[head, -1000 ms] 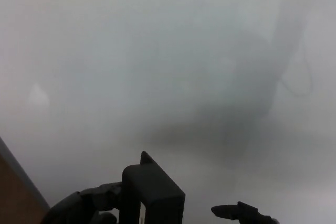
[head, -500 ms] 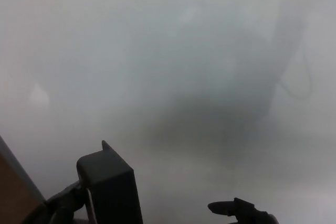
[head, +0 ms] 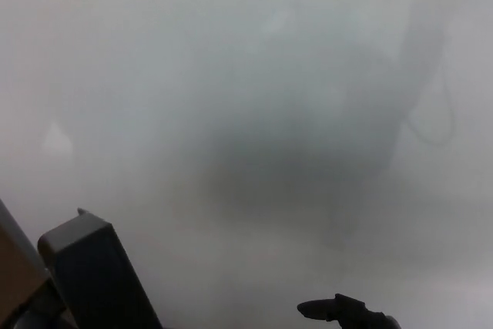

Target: A magnetic marker holder is on the left hand side of the white board, the robot put the index and middle finger into the opening of the container and pull off the magnetic holder and hand it to a human on the left hand side.

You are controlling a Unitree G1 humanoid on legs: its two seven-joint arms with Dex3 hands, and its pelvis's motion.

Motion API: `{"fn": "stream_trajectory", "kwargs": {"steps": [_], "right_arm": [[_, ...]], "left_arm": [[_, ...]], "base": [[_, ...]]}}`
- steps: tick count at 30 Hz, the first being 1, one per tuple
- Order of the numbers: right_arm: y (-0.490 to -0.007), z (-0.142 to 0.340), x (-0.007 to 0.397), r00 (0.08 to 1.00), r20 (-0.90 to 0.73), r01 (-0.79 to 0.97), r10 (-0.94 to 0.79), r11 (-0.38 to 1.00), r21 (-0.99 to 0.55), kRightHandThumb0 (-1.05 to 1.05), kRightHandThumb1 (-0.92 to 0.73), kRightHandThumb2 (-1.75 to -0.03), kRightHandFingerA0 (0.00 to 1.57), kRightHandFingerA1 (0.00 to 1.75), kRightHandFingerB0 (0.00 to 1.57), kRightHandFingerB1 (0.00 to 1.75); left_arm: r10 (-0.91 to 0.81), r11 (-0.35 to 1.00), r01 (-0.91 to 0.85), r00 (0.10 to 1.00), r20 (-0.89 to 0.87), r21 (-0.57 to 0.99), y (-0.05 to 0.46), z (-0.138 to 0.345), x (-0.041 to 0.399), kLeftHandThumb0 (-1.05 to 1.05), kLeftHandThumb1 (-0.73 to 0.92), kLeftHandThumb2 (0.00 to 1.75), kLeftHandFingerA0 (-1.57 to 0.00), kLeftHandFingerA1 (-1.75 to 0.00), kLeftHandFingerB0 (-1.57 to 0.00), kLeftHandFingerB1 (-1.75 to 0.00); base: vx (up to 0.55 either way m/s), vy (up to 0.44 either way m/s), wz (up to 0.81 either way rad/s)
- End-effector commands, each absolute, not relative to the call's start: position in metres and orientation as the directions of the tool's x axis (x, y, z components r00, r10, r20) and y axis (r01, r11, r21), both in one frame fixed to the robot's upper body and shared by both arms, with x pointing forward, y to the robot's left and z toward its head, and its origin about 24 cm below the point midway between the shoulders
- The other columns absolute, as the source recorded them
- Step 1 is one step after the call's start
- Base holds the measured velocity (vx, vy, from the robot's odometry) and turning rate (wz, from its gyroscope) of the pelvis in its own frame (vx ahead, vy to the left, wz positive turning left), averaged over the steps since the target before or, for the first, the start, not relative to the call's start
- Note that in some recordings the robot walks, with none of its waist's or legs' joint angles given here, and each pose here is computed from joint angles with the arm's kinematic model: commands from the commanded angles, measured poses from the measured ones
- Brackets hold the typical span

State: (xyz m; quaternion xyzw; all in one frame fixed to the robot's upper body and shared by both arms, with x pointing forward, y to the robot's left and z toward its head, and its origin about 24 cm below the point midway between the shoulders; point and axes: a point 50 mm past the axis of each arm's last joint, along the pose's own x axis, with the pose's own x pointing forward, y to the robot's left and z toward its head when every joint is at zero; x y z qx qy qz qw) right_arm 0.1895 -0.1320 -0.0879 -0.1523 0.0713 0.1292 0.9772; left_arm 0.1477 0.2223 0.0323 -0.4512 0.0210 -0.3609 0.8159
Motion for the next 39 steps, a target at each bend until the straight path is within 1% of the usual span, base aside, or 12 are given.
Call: {"fn": "stream_trajectory", "kwargs": {"steps": [1, 7, 9, 10, 14, 15, 18, 19, 22, 23, 37, 39], "right_arm": [[-0.142, -0.092, 0.193, 0.945, -0.235, -0.306, 0.228, 0.870, -0.386, -0.40, -0.68, -0.61, 0.84, 0.52, 0.69, 0.47], [-0.143, -0.092, 0.195, 0.944, -0.242, -0.306, 0.225, 0.870, -0.386, -0.41, -0.68, -0.61, 0.83, 0.52, 0.68, 0.47], [-0.143, -0.092, 0.194, 0.945, -0.238, -0.305, 0.225, 0.868, -0.392, -0.41, -0.68, -0.61, 0.84, 0.52, 0.69, 0.47], [-0.143, -0.092, 0.194, 0.945, -0.237, -0.304, 0.225, 0.868, -0.392, -0.41, -0.67, -0.60, 0.84, 0.52, 0.69, 0.47], [-0.143, -0.092, 0.194, 0.946, -0.234, -0.303, 0.223, 0.866, -0.398, -0.41, -0.67, -0.60, 0.84, 0.52, 0.69, 0.47], [-0.143, -0.092, 0.195, 0.946, -0.234, -0.303, 0.223, 0.865, -0.400, -0.40, -0.67, -0.60, 0.85, 0.52, 0.69, 0.47], [-0.142, -0.091, 0.195, 0.947, -0.232, -0.303, 0.224, 0.865, -0.400, -0.41, -0.67, -0.60, 0.84, 0.52, 0.69, 0.47], [-0.142, -0.091, 0.196, 0.947, -0.232, -0.302, 0.223, 0.866, -0.400, -0.41, -0.67, -0.60, 0.84, 0.52, 0.70, 0.47], [-0.142, -0.091, 0.197, 0.947, -0.231, -0.301, 0.223, 0.865, -0.402, -0.41, -0.67, -0.60, 0.83, 0.52, 0.70, 0.47], [-0.142, -0.091, 0.197, 0.947, -0.232, -0.302, 0.223, 0.864, -0.404, -0.40, -0.67, -0.60, 0.84, 0.52, 0.70, 0.47], [-0.139, -0.087, 0.205, 0.947, -0.215, -0.312, 0.240, 0.851, -0.422, -0.38, -0.67, -0.60, 0.84, 0.53, 0.69, 0.48], [-0.139, -0.085, 0.208, 0.947, -0.208, -0.312, 0.243, 0.846, -0.432, -0.38, -0.66, -0.60, 0.85, 0.53, 0.69, 0.48]], "left_arm": [[-0.239, -0.046, 0.814, 0.554, 0.798, -0.579, 0.245, 0.073, 0.129, -0.45, 0.59, 0.58, -0.98, -0.82, -0.83, -0.58], [-0.237, -0.063, 0.833, 0.522, 0.819, -0.549, 0.249, 0.074, 0.134, -0.45, 0.53, 0.56, -1.01, -0.82, -0.92, -0.56], [-0.269, -0.094, 0.847, 0.484, 0.833, -0.522, 0.253, 0.074, 0.136, -0.49, 0.43, 0.86, -0.90, -0.78, -0.81, -0.64], [-0.279, -0.110, 0.851, 0.469, 0.838, -0.513, 0.252, 0.076, 0.137, -0.50, 0.47, 0.56, -0.85, -0.48, -0.75, -0.43], [-0.249, -0.140, 0.889, 0.394, 0.885, -0.435, 0.246, 0.081, 0.139, -0.47, 0.42, 0.54, -0.72, -0.50, -0.31, -0.33], [-0.244, -0.129, 0.891, 0.397, 0.885, -0.436, 0.244, 0.080, 0.136, -0.77, 0.41, 0.78, -0.41, -0.47, -0.08, -0.35], [-0.263, -0.116, 0.888, 0.404, 0.876, -0.445, 0.244, 0.081, 0.132, -0.92, 0.50, 0.82, -0.32, -0.41, -0.09, -0.22], [-0.277, -0.126, 0.894, 0.385, 0.880, -0.431, 0.242, 0.081, 0.134, -0.39, 0.09, 0.83, 0.00, -0.47, -0.01, -0.50], [-0.285, -0.137, 0.903, 0.357, 0.890, -0.406, 0.239, 0.083, 0.136, -0.39, 0.12, 0.84, 0.00, -0.48, 0.00, -0.50], [-0.284, -0.141, 0.899, 0.364, 0.887, -0.414, 0.237, 0.082, 0.136, -0.96, 0.57, 0.60, -0.19, -0.31, -0.12, -0.29], [-0.292, -0.154, 0.909, 0.333, 0.897, -0.387, 0.237, 0.082, 0.141, -0.93, 0.46, 0.82, -0.16, -0.38, -0.14, -0.38], [-0.284, -0.137, 0.903, 0.359, 0.889, -0.408, 0.237, 0.083, 0.139, -0.93, 0.56, 0.58, -0.26, -0.32, -0.20, -0.31]], "base": [[0.00, 0.000, 0.00], [0.00, 0.000, 0.00], [0.00, 0.000, 0.00], [0.00, 0.000, 0.00], [0.00, 0.000, 0.00], [0.00, 0.000, 0.00], [0.00, 0.000, 0.00], [0.00, 0.000, 0.00], [0.00, 0.000, 0.00], [0.00, 0.000, 0.00], [0.00, 0.000, 0.00], [0.00, 0.000, 0.00]]}}
